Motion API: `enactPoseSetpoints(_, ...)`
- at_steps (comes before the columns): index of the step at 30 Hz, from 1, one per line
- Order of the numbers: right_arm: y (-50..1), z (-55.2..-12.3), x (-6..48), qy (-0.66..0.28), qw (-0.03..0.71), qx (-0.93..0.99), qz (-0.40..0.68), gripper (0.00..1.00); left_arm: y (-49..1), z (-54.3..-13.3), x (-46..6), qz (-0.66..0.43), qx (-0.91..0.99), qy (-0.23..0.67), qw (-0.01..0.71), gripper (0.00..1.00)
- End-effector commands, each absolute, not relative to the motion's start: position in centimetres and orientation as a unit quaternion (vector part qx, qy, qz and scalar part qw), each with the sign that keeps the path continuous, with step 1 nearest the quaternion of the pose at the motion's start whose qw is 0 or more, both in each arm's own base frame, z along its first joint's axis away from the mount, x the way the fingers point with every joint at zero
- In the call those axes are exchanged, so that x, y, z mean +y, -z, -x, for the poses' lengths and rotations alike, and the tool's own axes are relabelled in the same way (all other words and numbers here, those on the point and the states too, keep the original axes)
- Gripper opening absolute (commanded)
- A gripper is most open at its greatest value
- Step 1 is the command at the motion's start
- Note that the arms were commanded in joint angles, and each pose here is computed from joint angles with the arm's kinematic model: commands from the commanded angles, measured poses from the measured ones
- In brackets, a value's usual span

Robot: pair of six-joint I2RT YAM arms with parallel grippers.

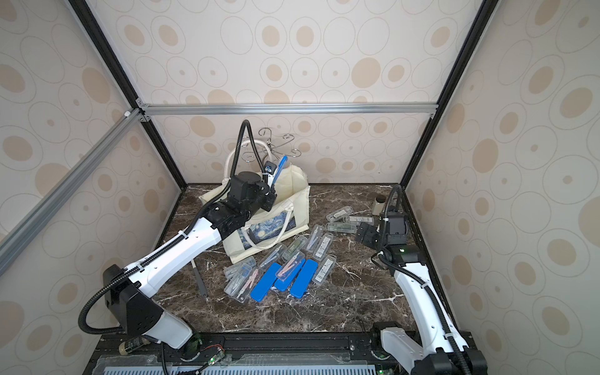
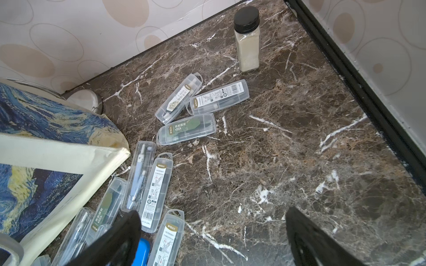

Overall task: Put the compass set into the canvas bag
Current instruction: Place the compass set in the canvas bag.

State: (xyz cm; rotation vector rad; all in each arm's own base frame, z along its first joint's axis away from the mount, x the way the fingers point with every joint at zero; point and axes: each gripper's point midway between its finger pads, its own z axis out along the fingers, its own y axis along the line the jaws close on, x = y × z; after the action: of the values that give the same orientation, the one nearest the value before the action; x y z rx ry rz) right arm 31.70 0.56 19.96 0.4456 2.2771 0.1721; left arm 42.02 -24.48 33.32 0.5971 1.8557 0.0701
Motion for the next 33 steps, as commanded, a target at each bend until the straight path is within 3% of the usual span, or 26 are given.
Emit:
enactPoseSetpoints(1, -19.2, -31.8, 0.8, -0.075, 0.388, 0.902, -0.173, 1.0, -32.0, -42.7, -22.7, -0.298, 0.787, -0.119, 0.527, 0.23)
enactPoseSetpoints(7, -18.6, -31.6, 0.9, -0.074, 0.383, 0.905, -0.169, 1.0, -28.3, -44.5, -20.8, -0.35, 0.787, -0.2, 0.467, 0.22)
enactPoseSetpoints(17, -18.1, -31.2, 0.9, -0.076, 0.381, 0.905, -0.171, 1.0, -23.4, -46.2, -19.7, -0.384, 0.799, -0.234, 0.399, 0.22)
enactPoseSetpoints(23, -18.2, -31.1, 1.0, -0.079, 0.383, 0.904, -0.171, 1.0, -23.0, -46.7, -19.5, -0.374, 0.801, -0.245, 0.397, 0.26)
enactPoseSetpoints(28, -18.1, -31.1, 1.2, -0.084, 0.381, 0.905, -0.17, 1.0, -24.8, -46.9, -19.6, -0.356, 0.8, -0.239, 0.421, 0.44)
enactPoseSetpoints(30, -18.0, -31.0, 1.2, -0.085, 0.38, 0.905, -0.17, 1.0, -25.5, -46.8, -19.7, -0.351, 0.798, -0.231, 0.431, 0.46)
enactPoseSetpoints(33, -17.9, -31.0, 1.3, -0.085, 0.377, 0.907, -0.169, 1.0, -26.9, -46.7, -19.8, -0.339, 0.796, -0.219, 0.452, 0.6)
